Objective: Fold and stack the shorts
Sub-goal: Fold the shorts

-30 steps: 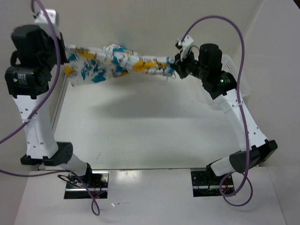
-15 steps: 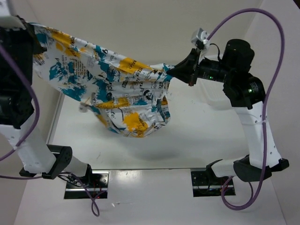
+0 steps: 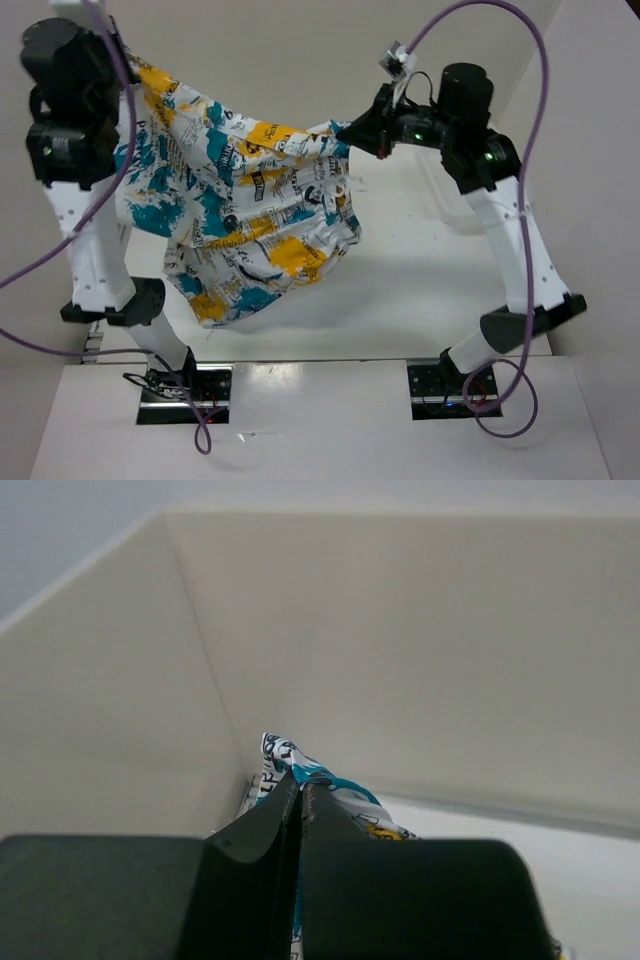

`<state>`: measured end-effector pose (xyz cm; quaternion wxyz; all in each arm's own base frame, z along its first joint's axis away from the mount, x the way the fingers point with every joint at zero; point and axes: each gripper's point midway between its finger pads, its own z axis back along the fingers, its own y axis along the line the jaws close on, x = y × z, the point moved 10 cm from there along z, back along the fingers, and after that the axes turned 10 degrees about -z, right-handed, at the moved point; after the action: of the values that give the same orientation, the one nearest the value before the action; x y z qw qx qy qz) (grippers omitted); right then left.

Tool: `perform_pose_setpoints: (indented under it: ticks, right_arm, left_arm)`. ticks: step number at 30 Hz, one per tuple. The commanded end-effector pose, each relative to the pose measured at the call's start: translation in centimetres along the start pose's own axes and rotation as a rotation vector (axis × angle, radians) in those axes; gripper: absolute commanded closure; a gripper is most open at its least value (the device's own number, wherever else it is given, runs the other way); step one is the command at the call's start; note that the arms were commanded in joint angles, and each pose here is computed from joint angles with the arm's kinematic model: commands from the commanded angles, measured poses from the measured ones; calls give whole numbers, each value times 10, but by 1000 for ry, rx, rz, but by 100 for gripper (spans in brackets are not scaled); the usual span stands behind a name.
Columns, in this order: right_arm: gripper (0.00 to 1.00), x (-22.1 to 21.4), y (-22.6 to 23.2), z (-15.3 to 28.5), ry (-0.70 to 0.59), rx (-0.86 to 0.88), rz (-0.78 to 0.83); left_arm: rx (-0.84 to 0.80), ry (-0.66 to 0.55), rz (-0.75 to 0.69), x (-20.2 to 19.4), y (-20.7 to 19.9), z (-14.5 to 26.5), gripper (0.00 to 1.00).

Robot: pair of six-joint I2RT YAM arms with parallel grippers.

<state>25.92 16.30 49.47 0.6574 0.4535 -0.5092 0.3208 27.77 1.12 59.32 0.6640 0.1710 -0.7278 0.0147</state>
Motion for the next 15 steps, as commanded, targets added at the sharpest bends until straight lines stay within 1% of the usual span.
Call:
perform_pose_setpoints:
  ticks: [1,2,3,4,5,6,7,8,9,12,13,14,15]
  right_arm:
    - [100,6,-49,-36,-50,-129,-34]
    - [100,12,-60,-42,-79,-198,-24]
    - [100,17,-68,-48,-103,-229,-12]
    - [100,37,-67,-47,-161,-254,27]
    - [100,36,-87,-60,-173,-313,21]
    - [100,55,-81,-57,-234,-324,60]
    - [100,60,-83,-57,-254,-339,70]
    - [100,65,-84,-57,-268,-350,96]
    - [100,72,-78,-53,-290,-345,112]
    - [100,75,-66,-39,-276,-354,163]
    - [100,74,-63,-34,-270,-368,176]
    - [100,69,-58,-26,-244,-377,200]
    - [100,64,-58,-22,-221,-395,211]
  left_arm:
    - [-33,55,-23,-23,-18,-39,100]
    - [-37,72,-28,-29,-22,-47,100]
    - [-40,84,-32,-33,-25,-53,100]
    - [-36,65,-26,-32,-27,-62,100]
    - [-28,37,-17,-28,-27,-64,100]
    - [-17,36,-17,-32,-30,-72,100]
    - [9,-17,1,-20,-23,-64,100]
    - [9,-18,1,-20,-23,-64,100]
    - [15,-43,9,-13,-19,-57,100]
    - [7,-9,-2,-12,-16,-46,100]
    - [20,1,-7,-14,-8,-46,100]
    - [17,-11,-5,-10,-3,-38,100]
    - [11,12,-11,-14,-4,-39,100]
